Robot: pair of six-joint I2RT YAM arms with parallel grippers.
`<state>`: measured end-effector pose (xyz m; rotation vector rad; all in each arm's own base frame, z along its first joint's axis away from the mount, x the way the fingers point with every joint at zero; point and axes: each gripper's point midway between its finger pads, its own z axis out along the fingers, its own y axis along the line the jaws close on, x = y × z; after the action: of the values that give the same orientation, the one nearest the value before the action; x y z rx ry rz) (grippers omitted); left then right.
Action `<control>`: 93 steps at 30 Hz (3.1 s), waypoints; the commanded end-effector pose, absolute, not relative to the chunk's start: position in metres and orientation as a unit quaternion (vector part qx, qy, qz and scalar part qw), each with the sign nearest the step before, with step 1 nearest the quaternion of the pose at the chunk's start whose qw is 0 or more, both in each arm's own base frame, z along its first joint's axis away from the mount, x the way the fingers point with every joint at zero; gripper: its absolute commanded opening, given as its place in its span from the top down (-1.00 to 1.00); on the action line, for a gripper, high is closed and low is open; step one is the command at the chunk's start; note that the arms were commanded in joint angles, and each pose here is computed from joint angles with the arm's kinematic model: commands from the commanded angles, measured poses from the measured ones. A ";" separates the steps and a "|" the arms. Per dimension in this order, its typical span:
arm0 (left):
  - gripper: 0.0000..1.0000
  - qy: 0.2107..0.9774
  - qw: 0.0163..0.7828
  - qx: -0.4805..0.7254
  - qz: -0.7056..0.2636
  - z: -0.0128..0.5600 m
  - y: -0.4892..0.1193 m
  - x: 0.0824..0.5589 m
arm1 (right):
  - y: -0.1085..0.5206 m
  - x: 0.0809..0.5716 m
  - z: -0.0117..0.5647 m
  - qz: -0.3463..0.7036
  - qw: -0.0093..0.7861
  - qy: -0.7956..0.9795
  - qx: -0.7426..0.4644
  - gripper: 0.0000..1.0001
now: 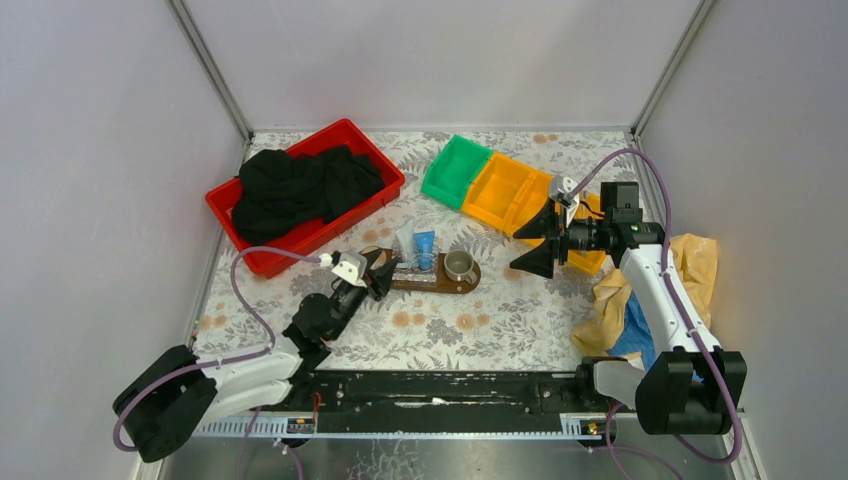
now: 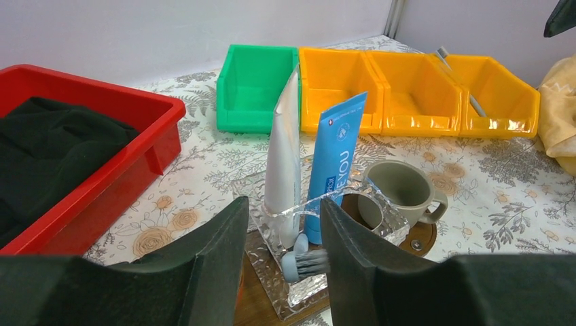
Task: Prepare toiletry sets of a toothbrush and toothpaste on the tray
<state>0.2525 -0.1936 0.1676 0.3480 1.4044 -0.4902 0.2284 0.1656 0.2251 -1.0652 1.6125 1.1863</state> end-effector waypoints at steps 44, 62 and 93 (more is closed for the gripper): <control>-1.00 0.725 0.626 0.209 -0.200 0.295 -0.181 0.228 | 0.005 0.376 0.193 0.103 0.486 0.864 -0.082 -0.63; -1.00 0.709 0.663 0.186 -0.152 0.278 -0.148 0.231 | -0.059 0.409 0.113 0.026 0.343 0.937 -0.057 0.12; -1.00 0.669 0.679 0.203 -0.224 0.297 -0.161 0.218 | -0.047 0.387 0.154 0.100 0.414 0.901 -0.080 1.00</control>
<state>0.2245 -0.1519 0.2725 0.4551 1.6186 -0.4087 0.3888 -0.0524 0.0930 -0.1388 2.4648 0.1910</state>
